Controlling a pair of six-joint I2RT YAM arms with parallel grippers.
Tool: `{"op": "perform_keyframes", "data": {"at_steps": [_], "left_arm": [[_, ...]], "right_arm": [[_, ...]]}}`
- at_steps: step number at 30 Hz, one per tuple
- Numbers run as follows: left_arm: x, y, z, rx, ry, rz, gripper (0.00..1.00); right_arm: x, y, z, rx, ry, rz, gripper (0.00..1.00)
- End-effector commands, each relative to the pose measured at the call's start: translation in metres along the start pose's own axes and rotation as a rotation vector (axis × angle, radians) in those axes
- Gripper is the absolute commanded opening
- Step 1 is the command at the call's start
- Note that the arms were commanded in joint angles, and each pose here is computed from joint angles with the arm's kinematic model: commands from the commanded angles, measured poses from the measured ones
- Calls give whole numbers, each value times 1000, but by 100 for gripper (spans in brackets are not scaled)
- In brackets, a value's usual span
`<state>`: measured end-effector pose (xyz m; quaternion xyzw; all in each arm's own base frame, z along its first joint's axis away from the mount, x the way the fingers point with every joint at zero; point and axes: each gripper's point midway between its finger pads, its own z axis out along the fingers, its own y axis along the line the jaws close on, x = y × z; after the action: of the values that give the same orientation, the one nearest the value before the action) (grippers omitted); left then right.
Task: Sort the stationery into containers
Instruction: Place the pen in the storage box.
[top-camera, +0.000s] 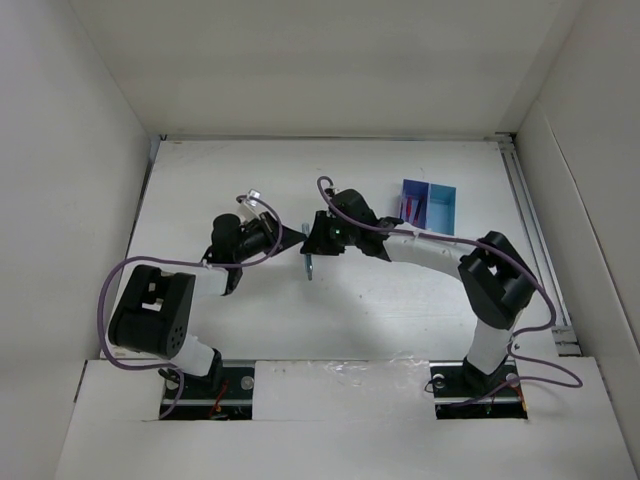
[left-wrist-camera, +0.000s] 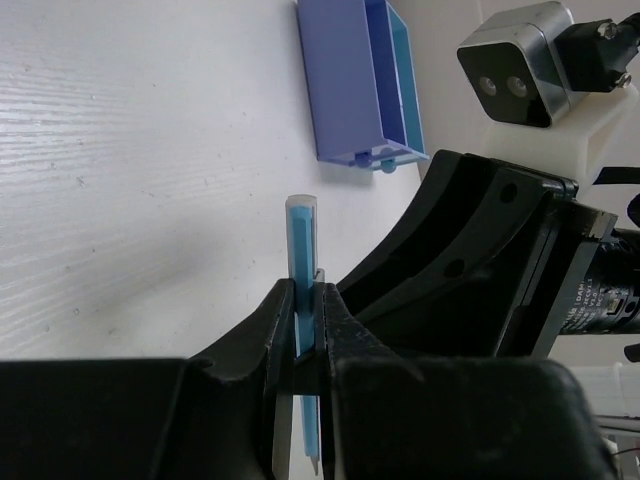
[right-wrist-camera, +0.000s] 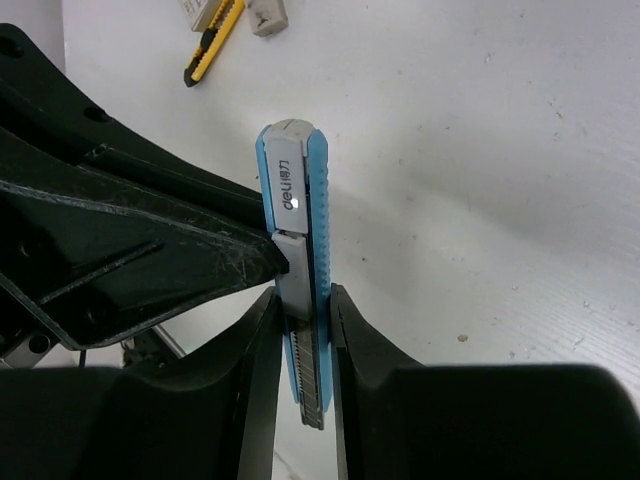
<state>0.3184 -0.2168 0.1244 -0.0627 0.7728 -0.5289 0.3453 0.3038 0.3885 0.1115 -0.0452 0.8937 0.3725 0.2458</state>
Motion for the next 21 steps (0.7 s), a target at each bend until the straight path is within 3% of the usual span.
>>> {"op": "perform_keyframes", "data": {"at_steps": [1,2,5,6,7,11,17,21], "left_arm": [[-8,-22,-6,62,-28,61,0],[-8,-23,-7,58,-25,57,0],[-12,-25,-10,43,-48,86,15],[-14,-28,-13,37,-59,106,27],[-16,-30,-15,34,-69,108,33],[-29,-42,-25,22,-131,173,49],[-45,-52,-48,-40,-250,246,57],[-46,-58,-52,-31,-260,254,58]], "right_arm": [[-23,30,-5,-64,-76,-13,8],[-22,25,-4,-50,-78,-11,1],[-26,32,-14,-66,-95,-15,0],[-28,28,-17,-62,-101,-10,0],[-35,28,-21,-64,-116,4,0],[-51,15,-35,-45,-161,25,0],[-85,-18,-70,48,-269,80,0],[-122,-77,-111,235,-380,164,0]]}}
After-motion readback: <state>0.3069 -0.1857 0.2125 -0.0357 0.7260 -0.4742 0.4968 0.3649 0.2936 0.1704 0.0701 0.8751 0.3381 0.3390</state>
